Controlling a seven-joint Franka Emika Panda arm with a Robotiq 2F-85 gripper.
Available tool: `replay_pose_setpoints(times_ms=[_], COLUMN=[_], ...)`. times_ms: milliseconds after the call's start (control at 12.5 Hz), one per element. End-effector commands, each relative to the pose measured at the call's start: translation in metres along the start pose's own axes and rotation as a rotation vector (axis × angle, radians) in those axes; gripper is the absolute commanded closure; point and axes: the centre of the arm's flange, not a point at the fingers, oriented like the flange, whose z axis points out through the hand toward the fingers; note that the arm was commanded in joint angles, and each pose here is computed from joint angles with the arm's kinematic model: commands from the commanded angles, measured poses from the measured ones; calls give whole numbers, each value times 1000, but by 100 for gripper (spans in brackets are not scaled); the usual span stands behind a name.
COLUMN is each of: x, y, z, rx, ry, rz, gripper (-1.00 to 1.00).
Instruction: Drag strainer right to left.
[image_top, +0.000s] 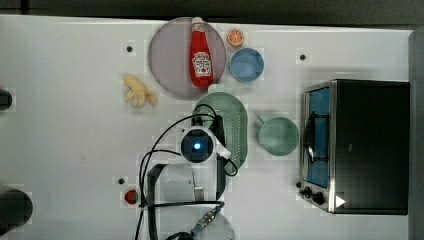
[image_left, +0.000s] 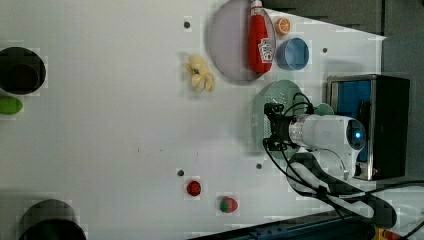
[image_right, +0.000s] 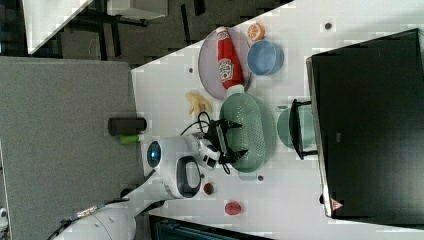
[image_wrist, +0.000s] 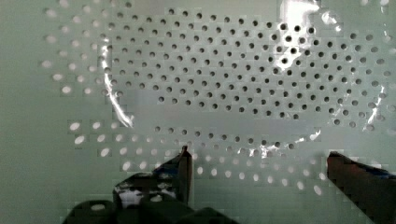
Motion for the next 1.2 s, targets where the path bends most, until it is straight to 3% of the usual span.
replay_pose_setpoints(times_ms=[80, 640, 1200], x=[-16, -50, -104], y=[-3, -14, -15], z=[6, -6, -12], rx=[-23, -72, -85], ry=[-2, 1, 13], rz=[35, -21, 86], gripper=[-100, -100, -100])
